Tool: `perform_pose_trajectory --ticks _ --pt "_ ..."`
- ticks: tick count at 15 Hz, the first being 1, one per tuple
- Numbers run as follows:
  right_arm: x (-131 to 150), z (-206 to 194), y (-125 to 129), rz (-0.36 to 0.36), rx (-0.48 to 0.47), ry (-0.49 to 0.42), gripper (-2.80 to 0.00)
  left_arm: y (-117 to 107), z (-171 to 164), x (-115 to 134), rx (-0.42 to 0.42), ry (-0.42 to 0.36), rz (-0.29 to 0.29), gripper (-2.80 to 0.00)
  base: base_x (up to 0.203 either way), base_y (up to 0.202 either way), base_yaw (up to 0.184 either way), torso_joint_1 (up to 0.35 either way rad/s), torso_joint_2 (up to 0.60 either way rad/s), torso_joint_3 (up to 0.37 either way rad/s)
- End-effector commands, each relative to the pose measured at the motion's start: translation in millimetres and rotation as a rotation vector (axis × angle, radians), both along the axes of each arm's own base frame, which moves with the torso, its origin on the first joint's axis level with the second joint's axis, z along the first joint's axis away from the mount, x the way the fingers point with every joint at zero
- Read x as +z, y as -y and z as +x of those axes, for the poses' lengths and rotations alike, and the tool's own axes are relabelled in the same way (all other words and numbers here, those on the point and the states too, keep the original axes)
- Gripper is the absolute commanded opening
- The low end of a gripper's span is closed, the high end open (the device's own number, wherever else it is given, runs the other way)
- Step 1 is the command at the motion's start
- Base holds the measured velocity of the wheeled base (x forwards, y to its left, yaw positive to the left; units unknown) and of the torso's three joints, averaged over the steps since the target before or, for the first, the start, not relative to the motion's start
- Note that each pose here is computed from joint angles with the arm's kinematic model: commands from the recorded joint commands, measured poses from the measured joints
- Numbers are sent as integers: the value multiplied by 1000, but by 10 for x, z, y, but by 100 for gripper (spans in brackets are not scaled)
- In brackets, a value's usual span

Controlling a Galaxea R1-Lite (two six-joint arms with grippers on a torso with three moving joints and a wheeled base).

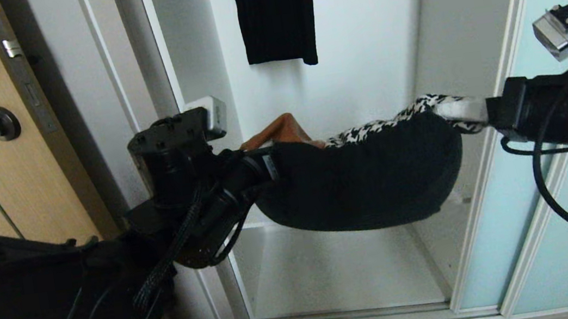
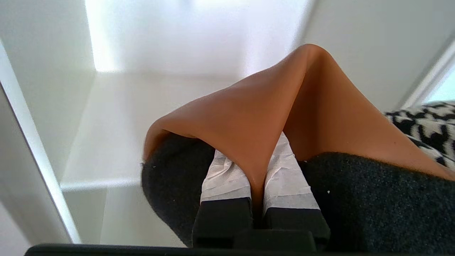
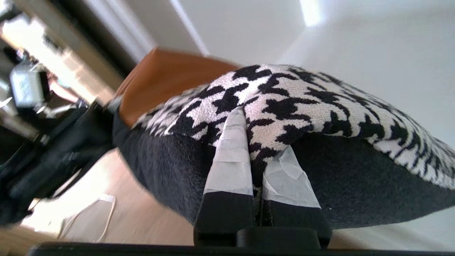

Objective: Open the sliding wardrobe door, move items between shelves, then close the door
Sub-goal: Place the pillow on the higher shelf

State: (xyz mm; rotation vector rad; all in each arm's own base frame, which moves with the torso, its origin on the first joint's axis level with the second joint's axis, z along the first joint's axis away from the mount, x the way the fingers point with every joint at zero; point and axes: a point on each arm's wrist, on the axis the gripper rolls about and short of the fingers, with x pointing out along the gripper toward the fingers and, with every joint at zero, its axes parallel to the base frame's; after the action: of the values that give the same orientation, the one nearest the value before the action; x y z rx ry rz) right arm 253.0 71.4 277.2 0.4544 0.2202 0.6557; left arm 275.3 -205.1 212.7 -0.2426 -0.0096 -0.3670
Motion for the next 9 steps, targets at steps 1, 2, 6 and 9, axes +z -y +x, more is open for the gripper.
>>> perform_pose_trajectory --ticks 1,2,6,9 --pt "-63 406 -68 -4 -14 -21 -280 32 237 -35 34 4 -5 -280 0 0 0 0 0 0" --pt "-96 567 -78 -7 -25 -25 -280 40 357 -113 51 -7 1 -280 0 0 0 0 0 0" --pt "-400 1334 -67 -16 -72 -62 -280 40 916 -343 122 -10 -2 -280 0 0 0 0 0 0" --pt "-646 1908 -91 -14 -91 -52 -280 56 1370 -514 169 12 -12 -280 0 0 0 0 0 0"
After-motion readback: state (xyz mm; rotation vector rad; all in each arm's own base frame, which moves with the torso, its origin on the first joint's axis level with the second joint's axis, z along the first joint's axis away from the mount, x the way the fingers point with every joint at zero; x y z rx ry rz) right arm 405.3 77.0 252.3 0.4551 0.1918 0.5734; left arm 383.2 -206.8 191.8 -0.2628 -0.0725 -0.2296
